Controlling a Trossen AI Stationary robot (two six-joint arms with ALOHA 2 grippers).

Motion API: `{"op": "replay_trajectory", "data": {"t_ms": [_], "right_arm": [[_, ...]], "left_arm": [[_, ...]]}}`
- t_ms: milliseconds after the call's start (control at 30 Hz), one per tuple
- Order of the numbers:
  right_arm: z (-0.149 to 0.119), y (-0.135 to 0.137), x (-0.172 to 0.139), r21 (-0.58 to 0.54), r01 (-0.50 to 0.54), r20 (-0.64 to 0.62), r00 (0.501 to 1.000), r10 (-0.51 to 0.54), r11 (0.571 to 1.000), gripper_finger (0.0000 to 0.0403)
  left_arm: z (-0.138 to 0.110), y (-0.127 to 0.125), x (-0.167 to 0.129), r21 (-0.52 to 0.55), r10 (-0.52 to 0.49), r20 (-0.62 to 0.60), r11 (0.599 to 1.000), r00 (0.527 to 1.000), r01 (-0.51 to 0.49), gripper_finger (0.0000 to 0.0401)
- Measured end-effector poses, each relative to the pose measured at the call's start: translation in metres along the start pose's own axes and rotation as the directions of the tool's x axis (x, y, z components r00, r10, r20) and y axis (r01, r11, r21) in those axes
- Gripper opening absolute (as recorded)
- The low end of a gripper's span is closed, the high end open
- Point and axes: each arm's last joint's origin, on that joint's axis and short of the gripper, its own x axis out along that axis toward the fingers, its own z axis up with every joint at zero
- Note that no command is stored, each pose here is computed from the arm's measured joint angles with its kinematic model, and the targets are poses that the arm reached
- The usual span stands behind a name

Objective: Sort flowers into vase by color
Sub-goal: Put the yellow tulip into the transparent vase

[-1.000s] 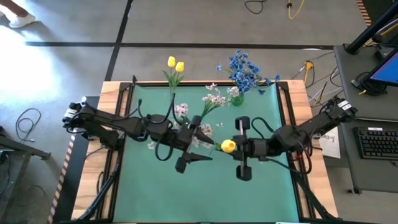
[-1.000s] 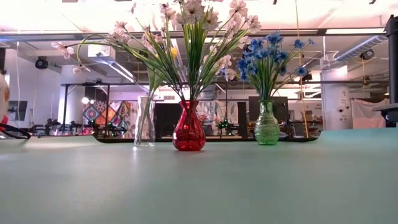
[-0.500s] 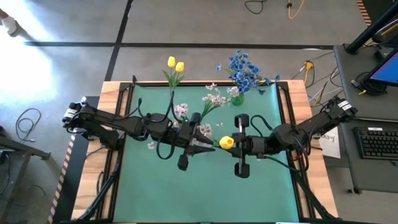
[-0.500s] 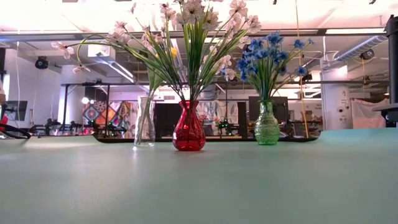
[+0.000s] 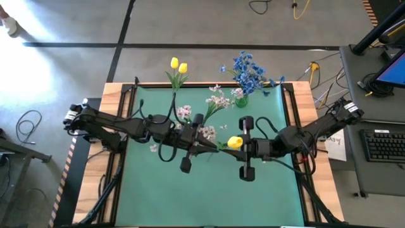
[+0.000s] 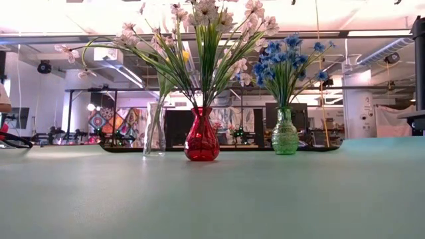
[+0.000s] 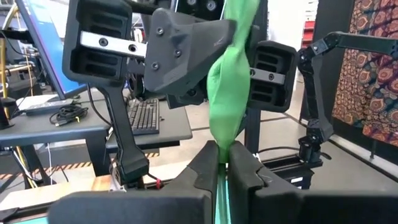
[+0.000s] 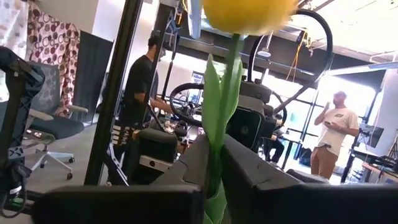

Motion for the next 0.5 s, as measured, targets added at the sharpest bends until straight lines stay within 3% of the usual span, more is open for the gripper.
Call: {"op": "replay_trajectory", "data": {"t_ms": [300,500], "right_arm": [[0.005,-0.004,-0.003,0.02,0.041,0.008,0.999,-0.041,0.999,0.0148],[0.016,-0.014,-0.012,0.031,0.106,0.004,0.994,-0.106,0.994,0.0196]], "left_arm": [[0.009,0.0,-0.009,0.014,0.0,0.02,1.0,1.0,-0.001,0.0],[0.018,0.0,-0.02,0.043,0.001,0.02,0.999,1.0,-0.001,0.0]]}}
